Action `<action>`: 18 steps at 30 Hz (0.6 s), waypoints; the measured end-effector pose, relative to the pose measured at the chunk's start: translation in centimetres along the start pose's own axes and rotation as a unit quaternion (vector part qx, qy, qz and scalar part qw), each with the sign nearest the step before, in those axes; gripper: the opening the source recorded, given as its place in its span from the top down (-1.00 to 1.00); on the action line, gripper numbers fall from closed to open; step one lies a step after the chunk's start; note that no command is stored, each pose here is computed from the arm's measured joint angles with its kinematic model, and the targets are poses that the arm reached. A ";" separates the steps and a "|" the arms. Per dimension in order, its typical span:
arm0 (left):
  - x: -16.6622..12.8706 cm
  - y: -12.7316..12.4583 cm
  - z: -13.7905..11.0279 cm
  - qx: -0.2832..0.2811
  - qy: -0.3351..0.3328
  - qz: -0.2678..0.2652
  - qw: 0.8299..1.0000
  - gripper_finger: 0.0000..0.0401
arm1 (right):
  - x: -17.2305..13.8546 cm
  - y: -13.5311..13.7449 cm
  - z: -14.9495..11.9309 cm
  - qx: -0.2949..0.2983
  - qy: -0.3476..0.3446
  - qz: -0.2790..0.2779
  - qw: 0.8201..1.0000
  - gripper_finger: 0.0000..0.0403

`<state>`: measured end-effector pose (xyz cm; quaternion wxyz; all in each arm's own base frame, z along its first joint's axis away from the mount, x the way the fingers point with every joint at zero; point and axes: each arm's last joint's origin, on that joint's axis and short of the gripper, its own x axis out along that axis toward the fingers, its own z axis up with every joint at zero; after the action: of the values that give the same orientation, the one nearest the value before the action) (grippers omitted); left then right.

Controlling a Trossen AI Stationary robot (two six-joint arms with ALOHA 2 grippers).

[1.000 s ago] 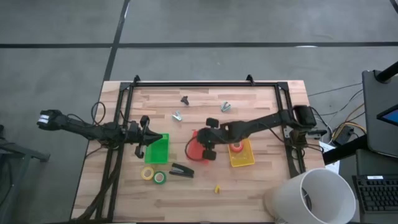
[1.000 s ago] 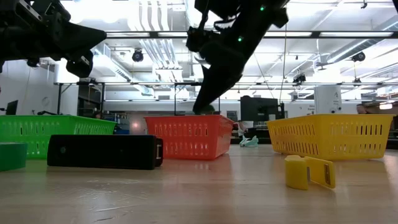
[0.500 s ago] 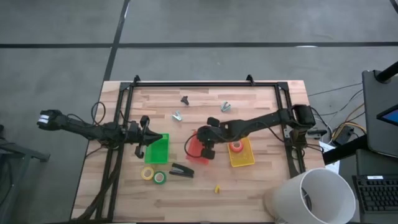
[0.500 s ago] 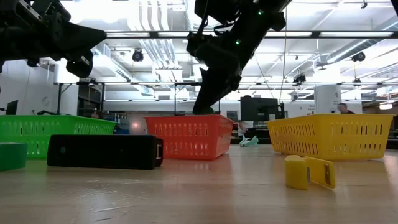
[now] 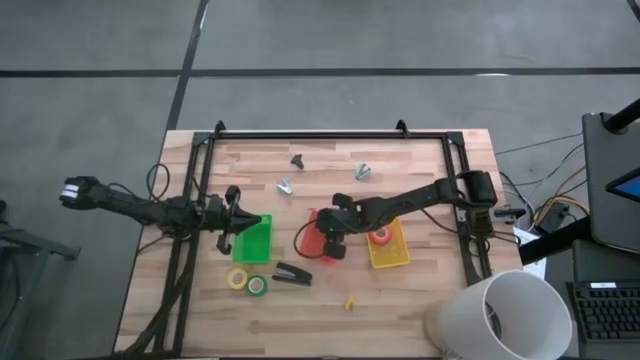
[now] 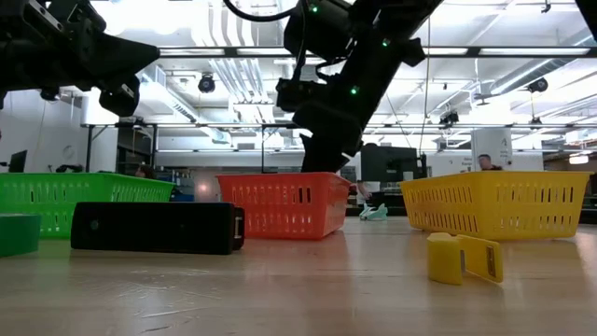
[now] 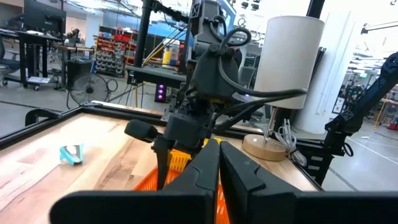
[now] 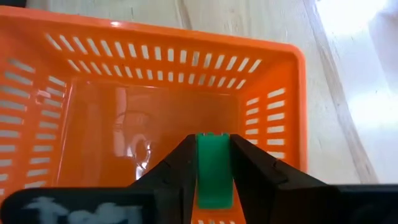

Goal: Pick and place Stapler, Stapler remover, tape
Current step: Put the green stapler into the orange bin, then put the yellow stapler into the orange bin

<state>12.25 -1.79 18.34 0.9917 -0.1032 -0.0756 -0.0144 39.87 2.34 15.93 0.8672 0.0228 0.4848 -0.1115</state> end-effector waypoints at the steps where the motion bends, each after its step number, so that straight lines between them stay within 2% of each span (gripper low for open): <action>1: 0.0 0.0 0.0 0.000 0.000 0.000 1.000 0.92 | 0.0 0.0 0.0 0.003 0.000 0.000 1.000 0.50; 8: 0.0 0.0 0.0 0.000 0.000 0.000 1.000 0.92 | 0.0 0.0 0.0 0.008 -0.004 -0.015 1.000 0.28; 10: 0.0 0.0 0.0 0.000 0.000 0.000 1.000 0.92 | -0.4 0.2 0.1 0.006 -0.006 -0.004 1.000 0.22; 18: 0.0 0.0 0.0 0.000 0.000 0.000 1.000 0.92 | -4.4 4.6 0.1 0.035 -0.048 0.057 0.997 0.18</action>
<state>12.25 -1.79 18.33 0.9917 -0.1032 -0.0755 -0.0142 38.71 7.53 19.35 0.8931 0.0753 0.4362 -0.0799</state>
